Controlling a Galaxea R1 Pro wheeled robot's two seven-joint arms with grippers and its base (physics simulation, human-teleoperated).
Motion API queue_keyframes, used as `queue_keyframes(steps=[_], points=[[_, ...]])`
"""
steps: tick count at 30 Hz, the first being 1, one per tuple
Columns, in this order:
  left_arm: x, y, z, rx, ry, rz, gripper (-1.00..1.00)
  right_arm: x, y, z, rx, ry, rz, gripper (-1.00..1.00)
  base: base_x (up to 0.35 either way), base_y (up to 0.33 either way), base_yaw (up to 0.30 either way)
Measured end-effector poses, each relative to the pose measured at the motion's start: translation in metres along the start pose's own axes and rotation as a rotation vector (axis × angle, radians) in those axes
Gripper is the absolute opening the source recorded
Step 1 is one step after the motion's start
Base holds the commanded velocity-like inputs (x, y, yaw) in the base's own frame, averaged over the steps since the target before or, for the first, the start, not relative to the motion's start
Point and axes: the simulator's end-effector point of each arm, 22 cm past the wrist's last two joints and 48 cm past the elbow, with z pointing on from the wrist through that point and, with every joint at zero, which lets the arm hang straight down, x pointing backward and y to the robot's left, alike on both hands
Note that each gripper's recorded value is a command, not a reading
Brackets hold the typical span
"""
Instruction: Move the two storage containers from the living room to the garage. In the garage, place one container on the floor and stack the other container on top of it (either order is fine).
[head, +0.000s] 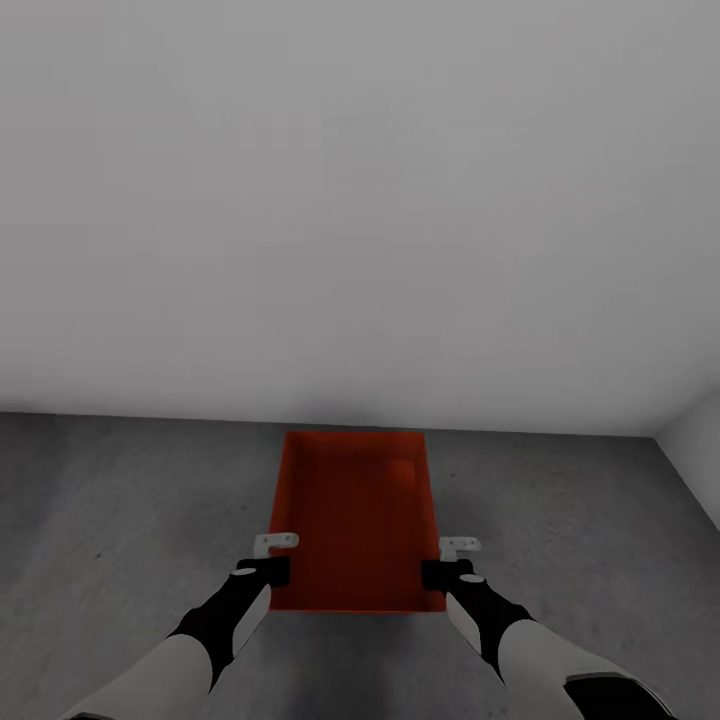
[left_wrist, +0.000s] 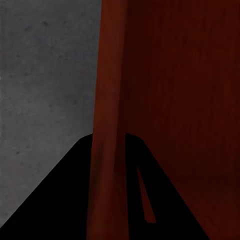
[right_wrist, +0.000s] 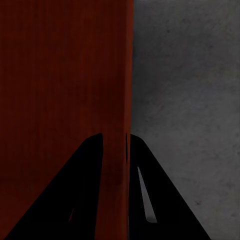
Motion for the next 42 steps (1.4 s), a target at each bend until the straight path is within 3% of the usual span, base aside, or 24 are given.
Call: queue_keyframes(steps=[42], points=[[-0.0028, -0.0012, 0.0058, 0.001, -0.002, 0.004, -1.00, -0.0011, -0.0007, 0.0062, -0.001, -0.002, 0.006, -1.00, 0.000, 0.000, 0.000]])
